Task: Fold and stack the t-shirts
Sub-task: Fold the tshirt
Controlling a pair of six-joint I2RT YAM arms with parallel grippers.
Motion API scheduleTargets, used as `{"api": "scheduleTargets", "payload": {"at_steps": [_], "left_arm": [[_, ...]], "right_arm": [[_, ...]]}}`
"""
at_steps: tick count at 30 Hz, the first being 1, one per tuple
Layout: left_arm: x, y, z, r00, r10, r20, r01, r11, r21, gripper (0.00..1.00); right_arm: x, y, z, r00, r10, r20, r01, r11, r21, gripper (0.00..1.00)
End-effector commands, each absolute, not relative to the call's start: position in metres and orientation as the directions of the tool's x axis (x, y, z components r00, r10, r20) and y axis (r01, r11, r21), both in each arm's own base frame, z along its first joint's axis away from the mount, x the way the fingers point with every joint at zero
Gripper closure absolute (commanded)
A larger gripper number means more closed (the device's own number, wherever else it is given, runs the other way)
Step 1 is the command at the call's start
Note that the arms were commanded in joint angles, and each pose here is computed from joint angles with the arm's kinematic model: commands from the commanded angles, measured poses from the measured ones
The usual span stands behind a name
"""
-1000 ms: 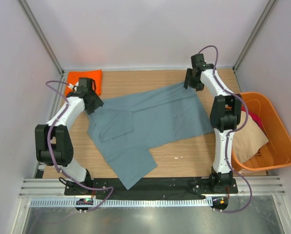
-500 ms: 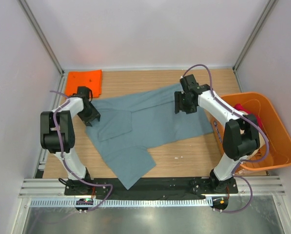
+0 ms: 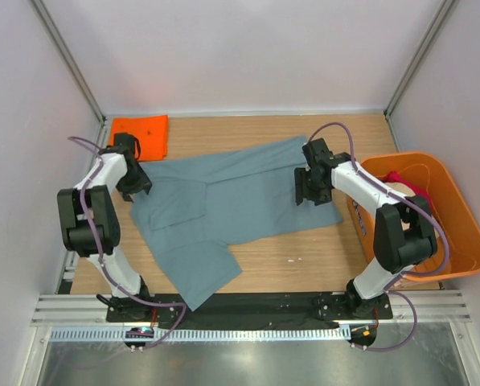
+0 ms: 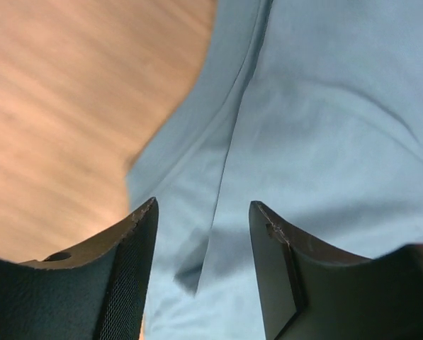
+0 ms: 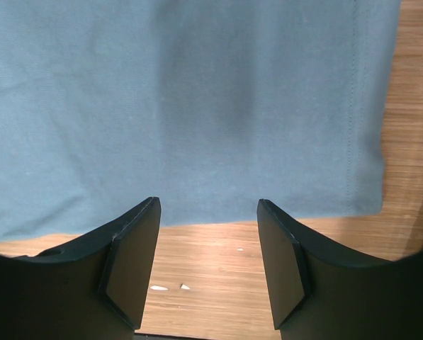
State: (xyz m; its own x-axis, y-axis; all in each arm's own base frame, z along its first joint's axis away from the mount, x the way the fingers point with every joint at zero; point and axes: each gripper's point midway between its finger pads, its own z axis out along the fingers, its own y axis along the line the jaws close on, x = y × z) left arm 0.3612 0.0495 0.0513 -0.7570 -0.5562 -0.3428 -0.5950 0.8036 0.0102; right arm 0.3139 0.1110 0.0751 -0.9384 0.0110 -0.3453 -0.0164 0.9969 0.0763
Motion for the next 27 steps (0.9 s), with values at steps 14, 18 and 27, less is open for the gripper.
{"api": "scheduleTargets", "payload": {"at_steps": [14, 18, 27], "left_arm": [[0.138, -0.047, 0.068, -0.713, -0.641, -0.286, -0.673, 0.74, 0.018, 0.51], [0.119, -0.06, 0.052, -0.738, -0.621, -0.262, -0.65, 0.759, 0.033, 0.51], [0.129, -0.059, 0.03, -0.714, -0.626, -0.315, -0.661, 0.75, 0.009, 0.54]], "right_arm": [[0.311, 0.1, 0.071, -0.93, 0.102, -0.354, 0.075, 0.993, 0.089, 0.37], [0.308, 0.1, 0.068, -0.931, 0.129, -0.342, 0.099, 0.99, 0.104, 0.38], [0.304, 0.092, 0.073, -0.925, 0.153, -0.347, 0.117, 0.986, 0.122, 0.38]]}}
